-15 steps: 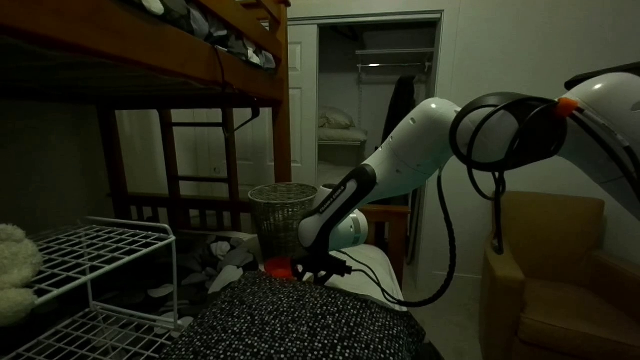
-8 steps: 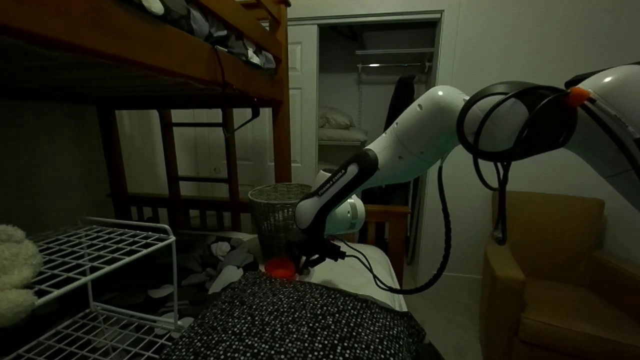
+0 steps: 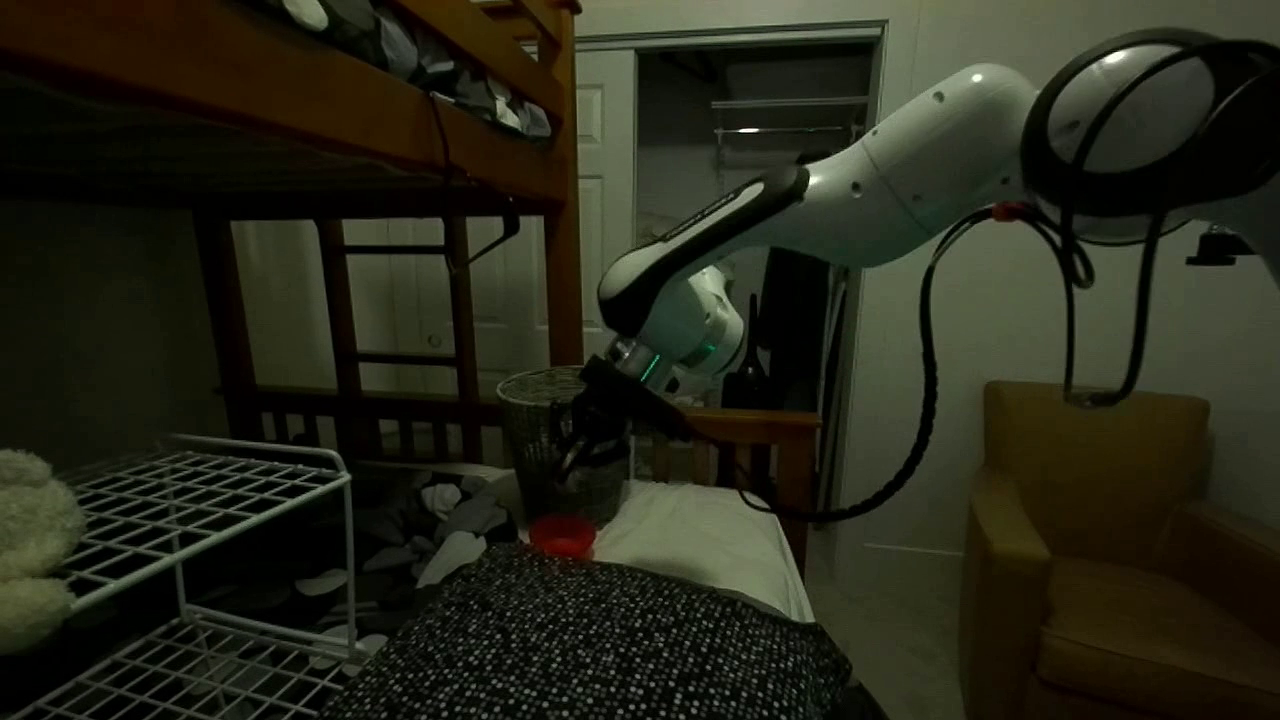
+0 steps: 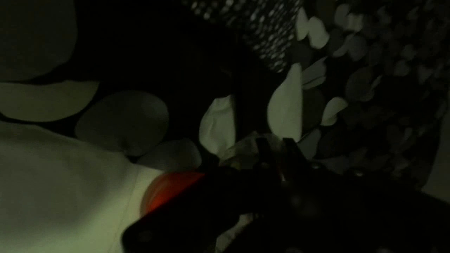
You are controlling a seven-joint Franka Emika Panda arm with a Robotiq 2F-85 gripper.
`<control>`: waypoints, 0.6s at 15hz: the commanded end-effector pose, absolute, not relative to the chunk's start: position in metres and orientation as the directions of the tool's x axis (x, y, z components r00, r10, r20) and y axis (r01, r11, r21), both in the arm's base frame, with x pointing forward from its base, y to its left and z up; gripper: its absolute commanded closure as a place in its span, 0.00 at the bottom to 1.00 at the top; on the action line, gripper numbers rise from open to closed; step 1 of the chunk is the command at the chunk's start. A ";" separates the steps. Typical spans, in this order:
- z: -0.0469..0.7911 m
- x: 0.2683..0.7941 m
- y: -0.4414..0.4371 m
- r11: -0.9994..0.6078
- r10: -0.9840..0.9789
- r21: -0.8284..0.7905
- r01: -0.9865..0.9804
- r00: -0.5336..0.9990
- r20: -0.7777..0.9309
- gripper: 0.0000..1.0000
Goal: Put the pair of glasses on the top rack on the left
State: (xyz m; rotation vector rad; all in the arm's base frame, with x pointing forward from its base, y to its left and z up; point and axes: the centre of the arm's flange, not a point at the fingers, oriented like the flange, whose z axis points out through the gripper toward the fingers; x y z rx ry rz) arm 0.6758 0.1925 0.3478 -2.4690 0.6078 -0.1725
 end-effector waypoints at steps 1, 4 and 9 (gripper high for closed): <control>0.399 0.621 0.169 -0.681 -0.319 -0.668 -0.299 0.943 -0.097 0.97; 0.428 0.605 0.182 -0.613 -0.165 -0.766 -0.195 0.979 -0.117 0.97; 0.467 0.572 0.236 -0.509 0.135 -0.860 0.028 0.990 -0.047 0.97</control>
